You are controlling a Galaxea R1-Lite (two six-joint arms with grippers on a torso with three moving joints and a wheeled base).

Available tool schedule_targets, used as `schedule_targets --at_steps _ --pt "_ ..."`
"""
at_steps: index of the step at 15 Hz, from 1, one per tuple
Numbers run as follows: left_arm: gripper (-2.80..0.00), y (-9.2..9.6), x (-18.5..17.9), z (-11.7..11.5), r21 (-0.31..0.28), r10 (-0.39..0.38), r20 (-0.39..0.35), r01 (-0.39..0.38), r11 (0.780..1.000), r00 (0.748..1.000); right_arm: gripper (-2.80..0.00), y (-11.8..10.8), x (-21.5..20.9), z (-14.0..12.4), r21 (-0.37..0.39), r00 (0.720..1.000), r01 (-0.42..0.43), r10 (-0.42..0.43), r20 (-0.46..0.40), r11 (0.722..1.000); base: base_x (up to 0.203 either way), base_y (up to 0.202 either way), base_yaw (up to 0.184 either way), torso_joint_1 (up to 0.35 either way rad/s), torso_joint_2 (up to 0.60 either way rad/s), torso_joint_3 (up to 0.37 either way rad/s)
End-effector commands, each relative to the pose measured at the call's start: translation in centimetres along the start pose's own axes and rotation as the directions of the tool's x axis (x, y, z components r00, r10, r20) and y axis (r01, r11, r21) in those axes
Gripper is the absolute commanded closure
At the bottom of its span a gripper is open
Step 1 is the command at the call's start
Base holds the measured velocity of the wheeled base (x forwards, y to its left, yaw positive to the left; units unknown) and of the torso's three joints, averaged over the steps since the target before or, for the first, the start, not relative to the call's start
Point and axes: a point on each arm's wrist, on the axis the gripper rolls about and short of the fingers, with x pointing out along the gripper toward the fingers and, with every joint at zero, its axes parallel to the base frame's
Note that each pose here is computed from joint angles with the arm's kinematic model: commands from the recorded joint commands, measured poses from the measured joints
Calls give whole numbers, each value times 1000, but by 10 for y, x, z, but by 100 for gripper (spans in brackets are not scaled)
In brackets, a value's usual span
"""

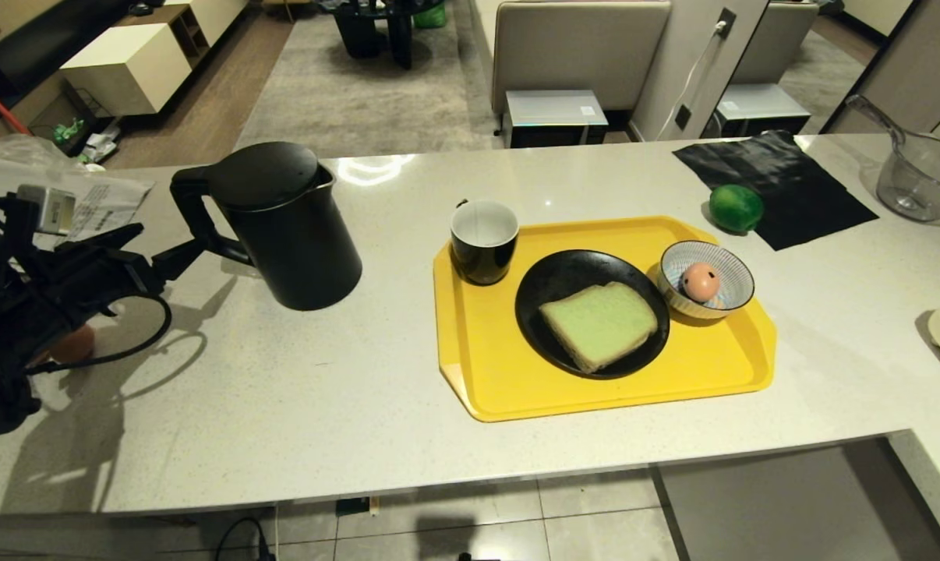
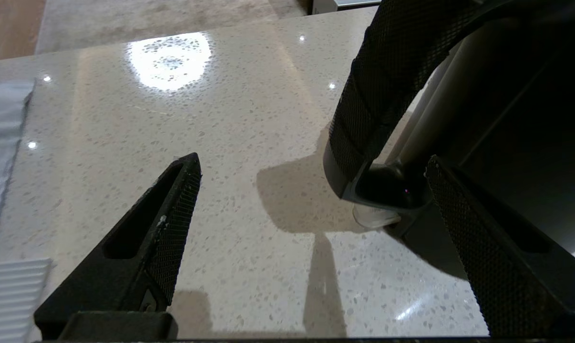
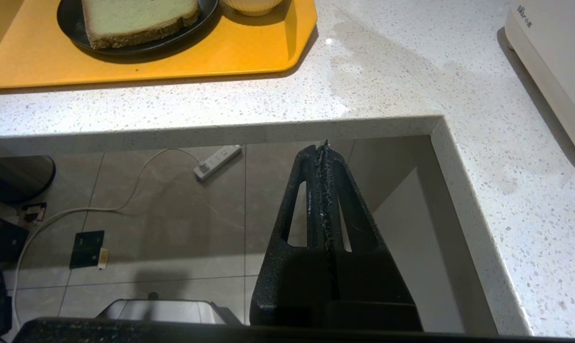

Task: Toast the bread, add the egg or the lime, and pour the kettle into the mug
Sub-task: Pick up the kettle

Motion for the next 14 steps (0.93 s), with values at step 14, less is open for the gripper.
schedule_targets --at_steps 14 --pt "-280 -2 48 5 38 -69 92 66 997 993 0 0 2 -7 0 1000 2 -2 -27 1000 0 0 0 0 0 0"
